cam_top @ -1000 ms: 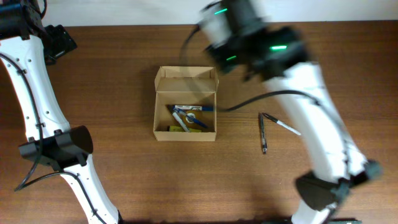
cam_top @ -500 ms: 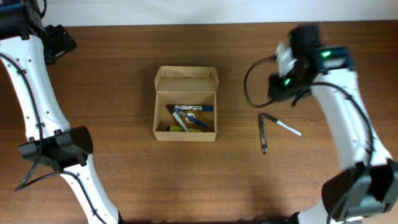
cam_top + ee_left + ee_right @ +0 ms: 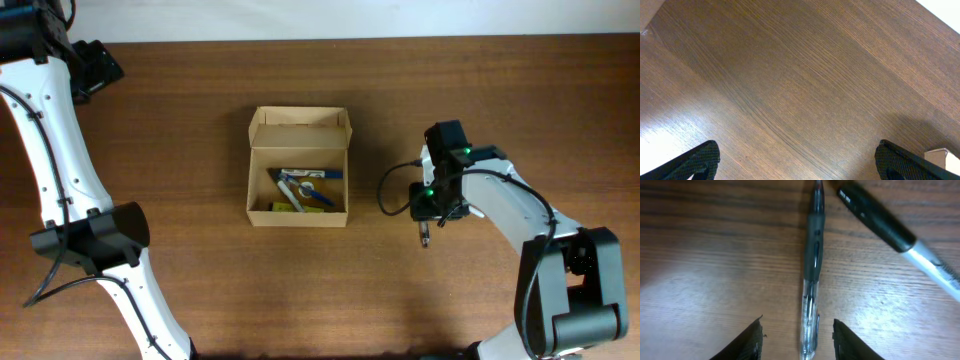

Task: Pack container
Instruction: 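Move the right gripper down onto the black pen and grasp it, then carry the black pen into the box and release it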

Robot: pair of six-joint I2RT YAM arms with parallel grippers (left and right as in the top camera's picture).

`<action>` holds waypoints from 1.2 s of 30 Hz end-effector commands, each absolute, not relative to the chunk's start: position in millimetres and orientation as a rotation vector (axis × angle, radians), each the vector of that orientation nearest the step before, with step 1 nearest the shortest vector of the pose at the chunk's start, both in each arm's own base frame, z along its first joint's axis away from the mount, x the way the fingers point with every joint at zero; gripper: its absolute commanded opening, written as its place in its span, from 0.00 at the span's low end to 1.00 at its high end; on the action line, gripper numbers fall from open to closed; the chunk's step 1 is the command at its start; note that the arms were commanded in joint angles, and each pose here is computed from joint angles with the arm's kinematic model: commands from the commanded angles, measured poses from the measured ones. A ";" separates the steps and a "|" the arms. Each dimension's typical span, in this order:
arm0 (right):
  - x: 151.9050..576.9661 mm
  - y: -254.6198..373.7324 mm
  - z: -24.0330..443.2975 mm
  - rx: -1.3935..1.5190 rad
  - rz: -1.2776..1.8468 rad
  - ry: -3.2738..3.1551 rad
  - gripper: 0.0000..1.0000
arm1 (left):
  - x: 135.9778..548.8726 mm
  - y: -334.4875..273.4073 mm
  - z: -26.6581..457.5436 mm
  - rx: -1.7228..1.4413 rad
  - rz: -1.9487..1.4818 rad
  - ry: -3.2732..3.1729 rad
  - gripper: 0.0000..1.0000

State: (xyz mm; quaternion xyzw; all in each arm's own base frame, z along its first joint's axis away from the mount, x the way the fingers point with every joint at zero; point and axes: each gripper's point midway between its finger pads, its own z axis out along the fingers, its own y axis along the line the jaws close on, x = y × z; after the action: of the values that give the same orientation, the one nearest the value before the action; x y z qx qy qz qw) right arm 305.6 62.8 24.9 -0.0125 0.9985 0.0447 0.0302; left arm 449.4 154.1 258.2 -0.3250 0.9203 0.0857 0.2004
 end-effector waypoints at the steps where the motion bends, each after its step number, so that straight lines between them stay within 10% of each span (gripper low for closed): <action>1: 292.7 59.2 5.3 0.006 0.100 3.116 0.44 | 448.9 158.7 256.4 -0.898 0.265 2.578 1.00; 7: 286.5 48.9 -10.9 0.014 0.013 3.130 0.40 | 448.9 158.6 256.6 -0.898 0.265 2.578 1.00; 11: 286.6 48.9 -14.0 0.014 0.012 3.134 0.04 | 448.9 158.6 256.6 -0.898 0.265 2.578 1.00; 17: 295.6 55.3 -1.4 -0.062 0.058 3.115 0.04 | 448.9 158.7 256.4 -0.898 0.265 2.578 1.00; 25: 357.4 69.3 122.0 -0.234 0.101 2.904 0.04 | 448.9 158.6 256.6 -0.898 0.265 2.578 1.00; 36: 372.7 195.3 319.8 -1.236 0.085 2.136 0.03 | 448.9 158.6 256.6 -0.898 0.265 2.578 1.00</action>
State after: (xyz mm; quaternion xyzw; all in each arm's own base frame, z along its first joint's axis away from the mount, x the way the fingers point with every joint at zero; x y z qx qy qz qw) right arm 385.0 156.1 306.0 -0.3489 0.8852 0.0339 0.3057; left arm 449.4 154.1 258.2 -0.3250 0.9203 0.0857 0.2004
